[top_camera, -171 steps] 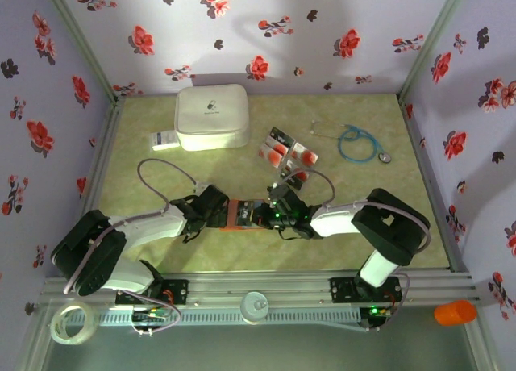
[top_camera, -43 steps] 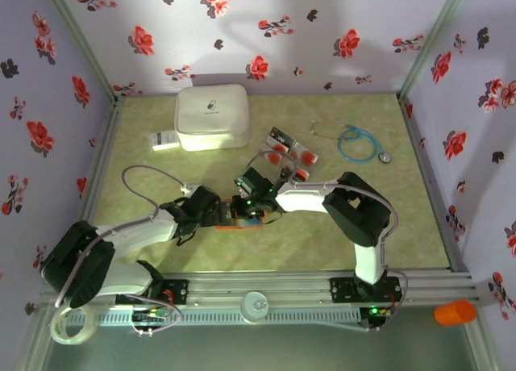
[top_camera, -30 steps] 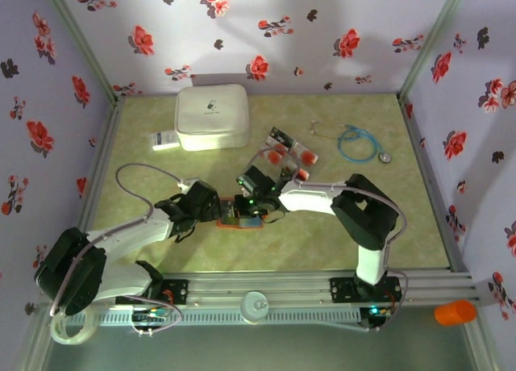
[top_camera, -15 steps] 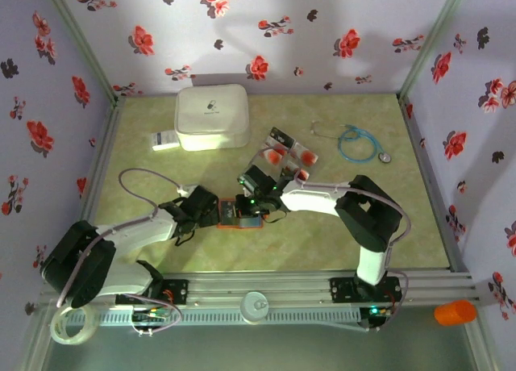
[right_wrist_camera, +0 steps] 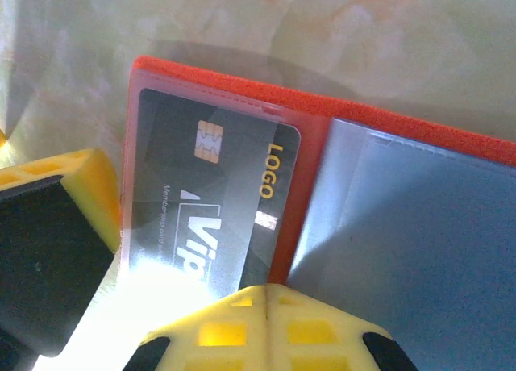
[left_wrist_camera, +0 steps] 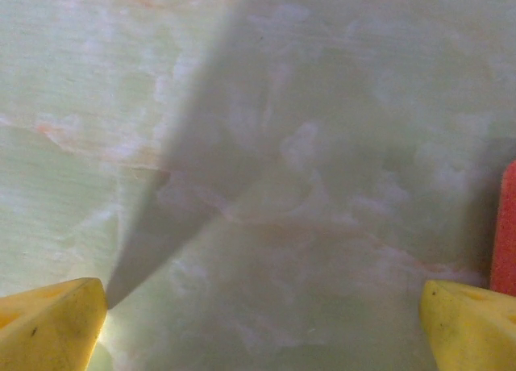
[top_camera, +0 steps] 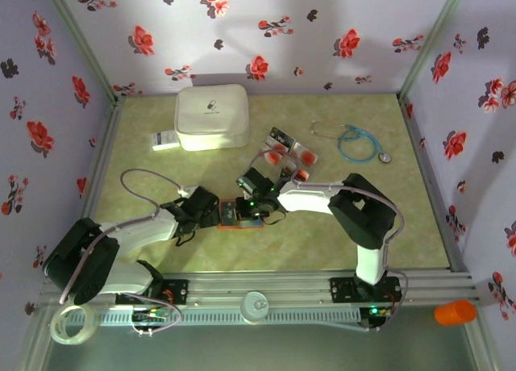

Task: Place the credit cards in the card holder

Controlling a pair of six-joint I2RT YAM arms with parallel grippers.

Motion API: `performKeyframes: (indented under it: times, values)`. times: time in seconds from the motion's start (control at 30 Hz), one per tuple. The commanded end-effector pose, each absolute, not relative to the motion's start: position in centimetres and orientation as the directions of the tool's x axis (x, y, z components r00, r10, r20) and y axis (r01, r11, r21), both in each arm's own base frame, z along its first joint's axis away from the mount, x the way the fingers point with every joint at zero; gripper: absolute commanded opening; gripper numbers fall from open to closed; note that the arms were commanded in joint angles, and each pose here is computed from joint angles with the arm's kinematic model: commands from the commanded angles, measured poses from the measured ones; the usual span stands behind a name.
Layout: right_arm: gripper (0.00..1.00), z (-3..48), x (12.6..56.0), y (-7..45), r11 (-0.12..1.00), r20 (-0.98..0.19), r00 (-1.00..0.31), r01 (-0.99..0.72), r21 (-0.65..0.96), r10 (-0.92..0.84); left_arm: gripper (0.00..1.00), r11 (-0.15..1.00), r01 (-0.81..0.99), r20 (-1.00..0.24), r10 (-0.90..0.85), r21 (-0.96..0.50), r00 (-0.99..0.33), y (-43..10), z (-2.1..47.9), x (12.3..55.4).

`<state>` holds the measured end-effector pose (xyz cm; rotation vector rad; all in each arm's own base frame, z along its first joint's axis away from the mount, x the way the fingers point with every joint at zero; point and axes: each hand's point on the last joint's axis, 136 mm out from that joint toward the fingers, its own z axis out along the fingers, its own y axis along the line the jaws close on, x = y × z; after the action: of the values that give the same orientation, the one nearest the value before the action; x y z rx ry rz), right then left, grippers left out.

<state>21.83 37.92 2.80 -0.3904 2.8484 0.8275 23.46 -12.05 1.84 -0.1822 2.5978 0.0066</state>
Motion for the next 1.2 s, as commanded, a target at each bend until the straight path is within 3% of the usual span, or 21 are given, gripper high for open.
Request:
performKeyframes:
  times: [0.0,0.4,0.93,1.17]
  values:
    - [0.00,2.5,21.5,39.0,0.805,-0.207,-0.951,-0.303,0.510,-0.227,1.00,0.989,-0.149,-0.499,-0.139,-0.020,-0.855,-11.5,1.1,23.1]
    - [0.00,1.9,21.4,39.4,0.803,-0.193,-0.956,-0.292,0.520,-0.222,1.00,0.990,-0.140,-0.512,-0.133,-0.025,-0.848,-11.8,1.9,23.5]
    - [0.00,4.5,22.1,39.2,0.797,-0.244,-0.943,-0.324,0.510,-0.227,1.00,0.986,-0.149,-0.577,-0.162,-0.071,-0.801,-11.1,6.5,25.0]
    - [0.00,2.8,22.0,39.3,0.806,-0.218,-0.949,-0.311,0.504,-0.230,1.00,0.986,-0.146,-0.574,-0.163,-0.076,-0.802,-11.1,6.5,25.1]
